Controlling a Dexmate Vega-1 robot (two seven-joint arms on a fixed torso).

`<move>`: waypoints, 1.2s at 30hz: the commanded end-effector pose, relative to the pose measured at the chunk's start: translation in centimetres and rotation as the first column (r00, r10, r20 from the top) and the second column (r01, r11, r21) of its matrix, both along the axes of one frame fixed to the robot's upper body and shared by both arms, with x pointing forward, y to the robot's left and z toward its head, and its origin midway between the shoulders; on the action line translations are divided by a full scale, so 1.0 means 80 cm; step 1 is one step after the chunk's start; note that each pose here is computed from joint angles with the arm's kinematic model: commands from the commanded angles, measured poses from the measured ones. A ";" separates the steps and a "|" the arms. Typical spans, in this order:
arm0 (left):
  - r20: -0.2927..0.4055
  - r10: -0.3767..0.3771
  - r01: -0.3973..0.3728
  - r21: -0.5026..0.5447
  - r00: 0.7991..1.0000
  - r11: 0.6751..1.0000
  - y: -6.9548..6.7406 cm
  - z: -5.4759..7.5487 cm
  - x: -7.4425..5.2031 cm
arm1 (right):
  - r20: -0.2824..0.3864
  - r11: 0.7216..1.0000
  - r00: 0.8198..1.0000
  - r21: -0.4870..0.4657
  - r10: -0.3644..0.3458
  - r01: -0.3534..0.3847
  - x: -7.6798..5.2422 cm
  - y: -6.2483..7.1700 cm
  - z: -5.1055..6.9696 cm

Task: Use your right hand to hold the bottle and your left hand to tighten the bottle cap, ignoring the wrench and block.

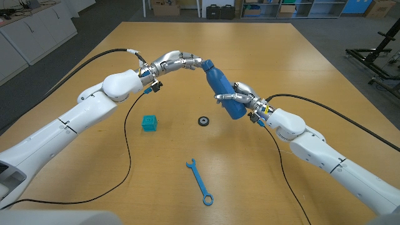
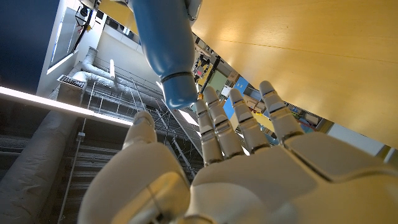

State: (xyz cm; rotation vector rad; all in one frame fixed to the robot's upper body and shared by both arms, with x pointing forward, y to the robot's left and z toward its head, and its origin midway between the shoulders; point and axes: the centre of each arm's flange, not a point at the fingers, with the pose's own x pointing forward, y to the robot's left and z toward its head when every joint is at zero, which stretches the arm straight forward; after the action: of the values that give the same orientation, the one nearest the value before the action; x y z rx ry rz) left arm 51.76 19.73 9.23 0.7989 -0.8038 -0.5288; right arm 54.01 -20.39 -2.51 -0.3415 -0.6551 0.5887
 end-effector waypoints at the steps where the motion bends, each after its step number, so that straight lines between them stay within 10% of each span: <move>1: -0.009 0.002 -0.002 0.002 1.000 1.000 -0.003 0.000 0.009 | 0.029 1.000 1.000 0.005 0.010 -0.011 -0.010 0.000 0.008; 36: 0.005 0.081 -0.081 -0.030 0.997 0.996 0.000 -0.008 0.026 | 0.100 0.993 0.989 0.018 0.111 -0.114 -0.058 0.005 0.027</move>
State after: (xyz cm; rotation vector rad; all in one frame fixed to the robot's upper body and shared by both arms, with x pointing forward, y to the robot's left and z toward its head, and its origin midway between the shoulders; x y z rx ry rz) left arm 53.39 19.43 8.89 0.7995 -0.7835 -0.4912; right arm 50.51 -19.56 -0.76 -0.3273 -0.7615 0.6613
